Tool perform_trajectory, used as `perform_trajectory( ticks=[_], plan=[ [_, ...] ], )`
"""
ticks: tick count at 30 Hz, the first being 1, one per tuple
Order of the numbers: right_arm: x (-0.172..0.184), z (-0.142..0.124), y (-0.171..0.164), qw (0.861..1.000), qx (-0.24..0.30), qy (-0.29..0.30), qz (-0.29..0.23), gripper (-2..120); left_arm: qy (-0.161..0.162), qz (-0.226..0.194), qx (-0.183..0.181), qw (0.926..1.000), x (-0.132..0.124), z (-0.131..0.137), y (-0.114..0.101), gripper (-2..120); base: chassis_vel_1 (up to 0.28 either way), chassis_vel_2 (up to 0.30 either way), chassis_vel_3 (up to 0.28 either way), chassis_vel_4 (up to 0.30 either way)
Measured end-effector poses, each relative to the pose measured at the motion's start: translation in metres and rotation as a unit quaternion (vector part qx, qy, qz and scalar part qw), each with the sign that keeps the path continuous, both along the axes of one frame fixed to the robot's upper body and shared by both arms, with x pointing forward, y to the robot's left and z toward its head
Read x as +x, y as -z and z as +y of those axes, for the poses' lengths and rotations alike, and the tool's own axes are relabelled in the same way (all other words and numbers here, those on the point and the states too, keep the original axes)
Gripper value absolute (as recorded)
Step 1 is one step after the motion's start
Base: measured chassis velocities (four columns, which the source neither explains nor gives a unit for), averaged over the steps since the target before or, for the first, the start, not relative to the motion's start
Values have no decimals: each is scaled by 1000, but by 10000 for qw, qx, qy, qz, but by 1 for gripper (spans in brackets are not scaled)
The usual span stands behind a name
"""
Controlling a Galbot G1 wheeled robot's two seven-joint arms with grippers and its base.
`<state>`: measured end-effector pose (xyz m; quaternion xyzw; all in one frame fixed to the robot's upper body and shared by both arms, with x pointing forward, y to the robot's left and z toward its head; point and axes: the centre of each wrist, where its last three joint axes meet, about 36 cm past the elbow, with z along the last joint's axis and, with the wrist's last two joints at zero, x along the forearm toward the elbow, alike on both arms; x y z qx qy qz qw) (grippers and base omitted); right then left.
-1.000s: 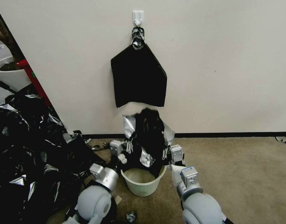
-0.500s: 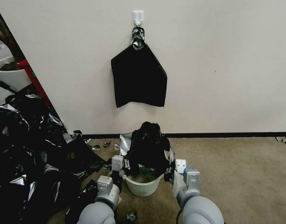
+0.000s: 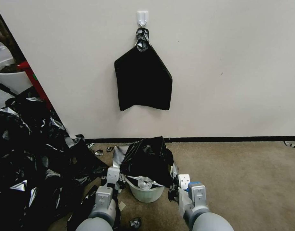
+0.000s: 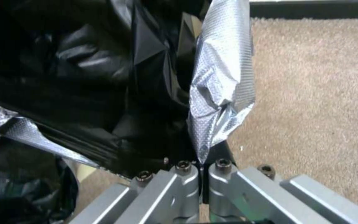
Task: Place a trash bag onto the trash bin.
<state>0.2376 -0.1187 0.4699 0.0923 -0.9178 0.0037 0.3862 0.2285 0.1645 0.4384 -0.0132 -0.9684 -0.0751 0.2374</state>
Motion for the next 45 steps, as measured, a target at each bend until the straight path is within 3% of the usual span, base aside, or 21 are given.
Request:
perform_trajectory(
  ticks=[6, 18, 25, 35, 44, 45],
  plan=[
    [1, 8, 16, 9997, -188, -95, 87, 0, -111, 184, 152, 9997, -1, 0, 17, 0, 0, 0, 0, 0],
    [9, 9, 48, 9964, -793, -282, -57, 0, -32, 539, 441, 9976, -5, 4, 44, 0, 0, 0, 0, 0],
    [13, 10, 69, 9933, -1079, -413, -78, 0, -66, 753, 594, 9954, 2, 4, 70, 0, 0, 0, 0, 0],
    [32, 2, 98, 9901, -1353, -347, 104, 0, 14, 934, 606, 9938, 13, -8, 84, 0, 0, 0, 0, 0],
    [37, -1, 91, 9921, -1233, -243, 35, 0, -25, 950, 487, 9943, 16, -8, 81, 0, 0, 0, 0, 0],
    [36, -3, 85, 9931, -1149, -238, 42, 5, -45, 951, 515, 9941, 16, -6, 80, 5, 0, 0, 0, 0]
  ],
)
